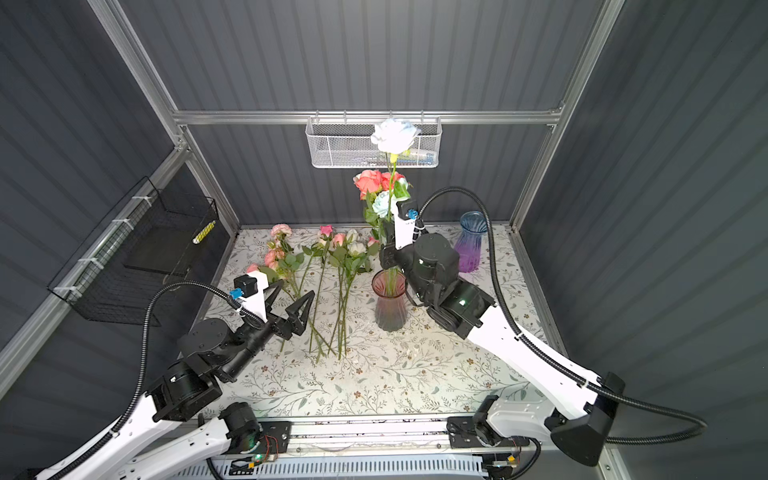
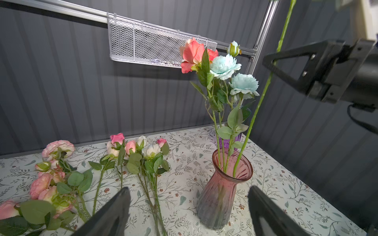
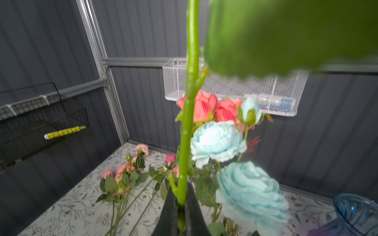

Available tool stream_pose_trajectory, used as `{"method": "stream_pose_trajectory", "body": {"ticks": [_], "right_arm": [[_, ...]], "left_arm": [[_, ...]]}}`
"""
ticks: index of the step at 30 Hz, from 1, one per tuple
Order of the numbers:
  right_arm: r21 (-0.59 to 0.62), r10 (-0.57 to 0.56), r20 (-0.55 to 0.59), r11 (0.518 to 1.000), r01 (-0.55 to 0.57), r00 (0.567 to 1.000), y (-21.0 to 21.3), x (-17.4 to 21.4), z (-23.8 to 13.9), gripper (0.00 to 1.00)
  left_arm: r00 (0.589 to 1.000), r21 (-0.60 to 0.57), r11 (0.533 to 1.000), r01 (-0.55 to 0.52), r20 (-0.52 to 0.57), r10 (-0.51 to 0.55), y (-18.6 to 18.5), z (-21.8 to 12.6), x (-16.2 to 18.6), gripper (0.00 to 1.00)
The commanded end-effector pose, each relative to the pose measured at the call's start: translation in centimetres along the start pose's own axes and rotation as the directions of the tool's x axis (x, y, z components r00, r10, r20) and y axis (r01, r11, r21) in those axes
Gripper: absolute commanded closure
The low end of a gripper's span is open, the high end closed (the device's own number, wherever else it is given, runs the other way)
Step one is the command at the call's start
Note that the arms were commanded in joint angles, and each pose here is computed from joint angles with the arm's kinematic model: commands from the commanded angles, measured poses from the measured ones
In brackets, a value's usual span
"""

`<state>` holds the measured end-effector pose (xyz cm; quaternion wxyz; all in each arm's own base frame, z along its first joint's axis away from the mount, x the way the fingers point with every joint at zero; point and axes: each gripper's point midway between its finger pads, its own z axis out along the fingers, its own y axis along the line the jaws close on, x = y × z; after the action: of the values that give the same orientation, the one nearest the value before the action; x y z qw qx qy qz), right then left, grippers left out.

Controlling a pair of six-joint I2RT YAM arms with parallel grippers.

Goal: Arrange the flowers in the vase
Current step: 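Lower the white rose stem into the pink vase with the right gripper, then open the right gripper and draw back while the left reaches to the pile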

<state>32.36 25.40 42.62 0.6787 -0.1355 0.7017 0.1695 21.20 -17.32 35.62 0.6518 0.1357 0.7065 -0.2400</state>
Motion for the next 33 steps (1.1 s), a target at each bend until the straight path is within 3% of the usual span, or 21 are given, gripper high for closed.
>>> {"method": "stream_pose_trajectory", "body": {"ticks": [1, 10, 18, 25, 29, 33], "right_arm": [[0.017, 0.042, -0.042, 0.999, -0.042, 0.998, -0.4, 2.0, -0.1, 0.94], [-0.013, 0.059, -0.151, 0.998, -0.062, 0.987, 0.0, 6.5, -1.0, 0.78], [-0.028, 0.068, -0.169, 0.997, -0.073, 0.983, -0.2, 7.2, -2.1, 0.63], [-0.072, 0.126, -0.125, 0.988, -0.136, 0.984, -0.1, 5.7, -4.9, 0.60], [-0.068, 0.152, -0.100, 0.985, -0.159, 0.983, -0.9, 5.4, -7.2, 0.56], [0.020, 0.178, -0.068, 0.984, -0.177, 0.982, -3.6, 6.6, -9.4, 0.54]], "left_arm": [[1.000, -0.024, 1.000, -0.004, -0.012, 0.004, 0.4, 0.2, 0.8, 0.10], [0.999, -0.026, 1.000, -0.009, -0.039, 0.008, 0.1, 1.1, 1.2, 0.08], [0.997, -0.022, 1.000, -0.017, -0.075, 0.016, -0.6, 2.6, 1.9, 0.08], [0.996, -0.043, 0.999, -0.014, -0.085, 0.010, -0.5, 3.5, 2.6, 0.08], [0.994, -0.155, 0.987, -0.033, -0.109, 0.016, 1.1, 4.5, 3.7, 0.08], [0.984, -0.338, 0.938, -0.077, -0.180, 0.016, 3.8, 5.9, 5.7, 0.15]]}}
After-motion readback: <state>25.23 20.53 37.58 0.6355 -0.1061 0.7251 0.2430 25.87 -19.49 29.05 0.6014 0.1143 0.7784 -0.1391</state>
